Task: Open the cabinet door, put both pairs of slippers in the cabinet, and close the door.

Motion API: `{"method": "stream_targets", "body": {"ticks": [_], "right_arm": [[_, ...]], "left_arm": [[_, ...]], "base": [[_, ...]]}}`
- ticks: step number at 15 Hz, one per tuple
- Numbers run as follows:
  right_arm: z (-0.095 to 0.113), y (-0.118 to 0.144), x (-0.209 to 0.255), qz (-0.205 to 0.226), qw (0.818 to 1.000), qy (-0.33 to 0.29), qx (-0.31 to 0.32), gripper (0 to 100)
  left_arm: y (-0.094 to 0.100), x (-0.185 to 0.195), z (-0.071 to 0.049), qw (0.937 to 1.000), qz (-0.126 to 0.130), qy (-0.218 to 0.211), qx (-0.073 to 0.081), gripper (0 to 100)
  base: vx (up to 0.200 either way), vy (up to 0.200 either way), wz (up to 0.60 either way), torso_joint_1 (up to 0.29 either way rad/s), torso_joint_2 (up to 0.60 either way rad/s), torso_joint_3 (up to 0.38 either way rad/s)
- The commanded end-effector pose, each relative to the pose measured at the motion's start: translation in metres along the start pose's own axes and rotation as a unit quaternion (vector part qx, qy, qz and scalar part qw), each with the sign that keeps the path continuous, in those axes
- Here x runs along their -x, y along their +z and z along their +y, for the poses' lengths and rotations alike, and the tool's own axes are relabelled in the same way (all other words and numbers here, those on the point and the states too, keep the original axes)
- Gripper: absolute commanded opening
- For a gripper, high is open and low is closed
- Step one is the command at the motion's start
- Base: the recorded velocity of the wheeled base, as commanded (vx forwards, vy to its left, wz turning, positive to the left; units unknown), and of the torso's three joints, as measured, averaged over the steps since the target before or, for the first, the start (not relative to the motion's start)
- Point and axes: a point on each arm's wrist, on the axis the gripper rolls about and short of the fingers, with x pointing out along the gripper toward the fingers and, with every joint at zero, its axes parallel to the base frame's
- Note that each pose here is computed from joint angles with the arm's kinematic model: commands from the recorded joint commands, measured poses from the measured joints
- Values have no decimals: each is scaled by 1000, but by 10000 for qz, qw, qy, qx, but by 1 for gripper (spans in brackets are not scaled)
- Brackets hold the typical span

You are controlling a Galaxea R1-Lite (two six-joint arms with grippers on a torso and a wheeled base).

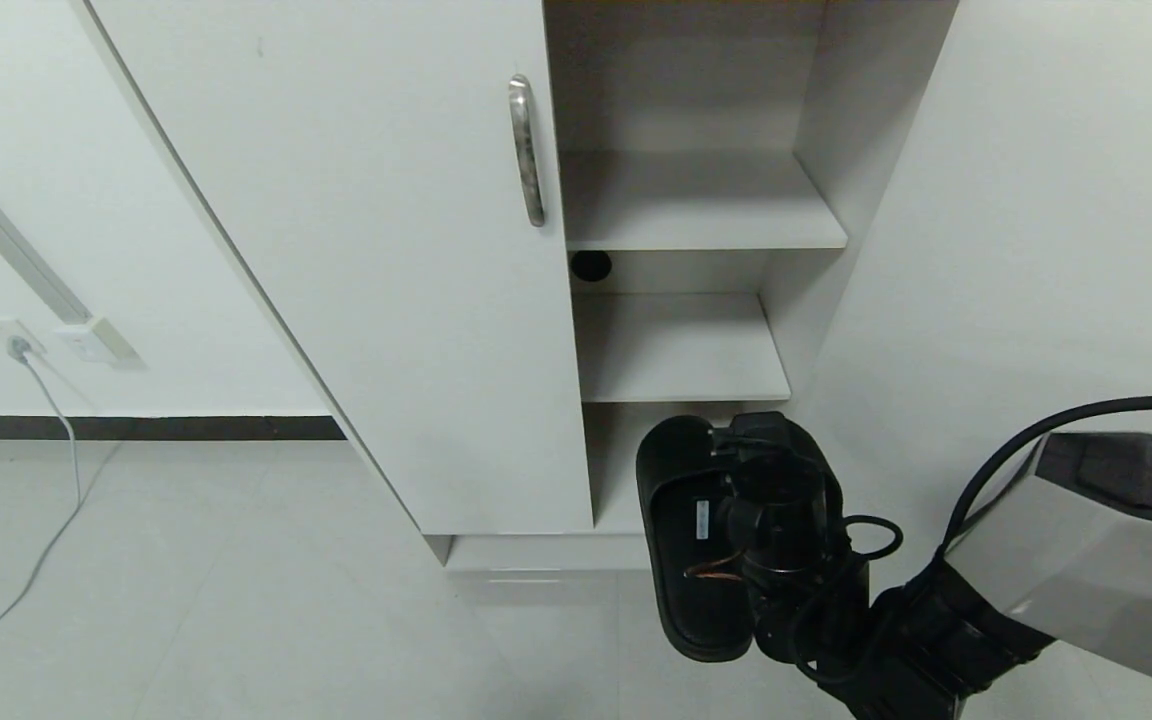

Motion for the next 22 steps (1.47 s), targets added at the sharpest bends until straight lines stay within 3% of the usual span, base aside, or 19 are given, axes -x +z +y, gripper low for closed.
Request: {"method": "stream_targets", "body": {"ticks": [1,13,22], "right_arm": [[-2,2,-1,-18,10000,-30,-20,0],[-24,7,-9,4,9995,-321,22,0],[-24,6,-9,15,9995,-322,33,0]], "left_arm": [[0,0,0,10000,6,-2,1,0],[0,0,0,10000,6,-2,1,0],[0,0,0,10000,6,-2,1,0]], "base": [[0,0,0,0,0,0],[0,0,0,0,0,0],[0,0,0,0,0,0]]}}
